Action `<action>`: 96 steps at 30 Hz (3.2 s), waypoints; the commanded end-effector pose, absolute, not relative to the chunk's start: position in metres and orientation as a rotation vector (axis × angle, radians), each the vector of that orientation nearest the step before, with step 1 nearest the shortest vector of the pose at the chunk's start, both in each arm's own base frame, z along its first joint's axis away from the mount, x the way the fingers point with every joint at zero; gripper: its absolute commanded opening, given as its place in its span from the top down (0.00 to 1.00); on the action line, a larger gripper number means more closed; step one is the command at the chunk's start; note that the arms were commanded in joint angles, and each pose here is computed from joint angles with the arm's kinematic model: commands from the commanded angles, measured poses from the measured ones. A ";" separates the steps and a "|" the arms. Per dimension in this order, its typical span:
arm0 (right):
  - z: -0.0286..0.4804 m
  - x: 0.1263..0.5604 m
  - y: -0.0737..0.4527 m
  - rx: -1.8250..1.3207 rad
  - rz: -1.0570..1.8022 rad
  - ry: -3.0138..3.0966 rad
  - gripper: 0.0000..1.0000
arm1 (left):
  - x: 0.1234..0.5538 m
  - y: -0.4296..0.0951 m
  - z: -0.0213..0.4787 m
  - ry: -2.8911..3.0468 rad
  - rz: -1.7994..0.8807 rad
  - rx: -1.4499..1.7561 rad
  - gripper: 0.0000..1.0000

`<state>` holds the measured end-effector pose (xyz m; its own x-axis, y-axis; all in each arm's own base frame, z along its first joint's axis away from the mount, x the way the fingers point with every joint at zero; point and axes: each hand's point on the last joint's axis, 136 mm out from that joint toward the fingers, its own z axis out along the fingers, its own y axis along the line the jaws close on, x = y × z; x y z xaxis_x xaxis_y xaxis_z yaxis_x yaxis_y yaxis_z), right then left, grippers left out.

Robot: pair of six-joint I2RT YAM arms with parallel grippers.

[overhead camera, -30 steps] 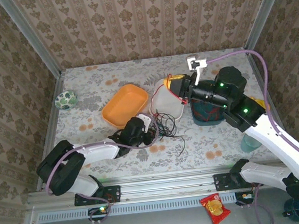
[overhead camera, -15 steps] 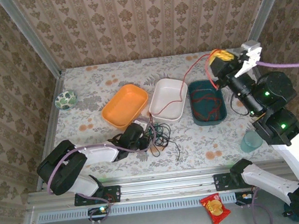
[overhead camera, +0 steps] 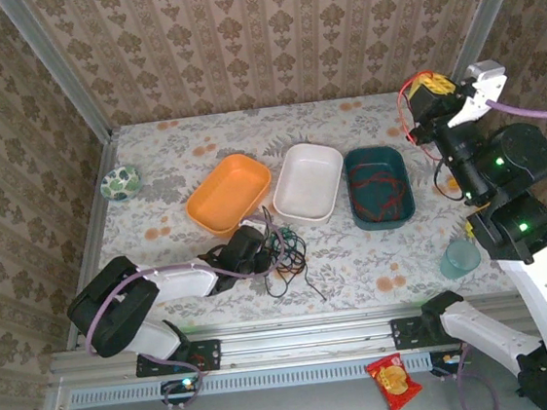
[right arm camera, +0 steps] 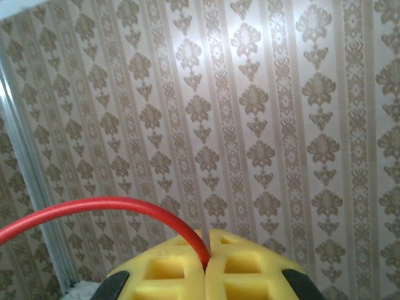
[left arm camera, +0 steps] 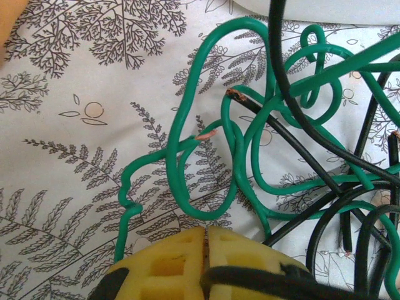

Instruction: Untangle the cables

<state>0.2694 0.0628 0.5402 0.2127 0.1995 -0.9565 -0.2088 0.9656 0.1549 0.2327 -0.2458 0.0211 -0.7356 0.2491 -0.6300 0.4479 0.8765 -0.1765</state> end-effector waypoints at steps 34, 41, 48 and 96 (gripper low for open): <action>0.514 0.284 -0.025 0.125 -0.398 1.376 1.00 | 0.233 -0.240 0.020 2.465 -0.342 0.516 1.00; 0.572 0.260 -0.017 0.084 -0.340 1.226 1.00 | 0.234 -0.243 0.019 2.467 -0.344 0.515 1.00; 0.534 0.292 0.026 -0.085 -0.125 1.412 1.00 | 0.235 -0.246 0.019 2.461 -0.348 0.518 1.00; 0.246 0.374 0.009 0.364 -0.075 1.945 1.00 | 0.233 -0.251 0.019 2.462 -0.355 0.549 1.00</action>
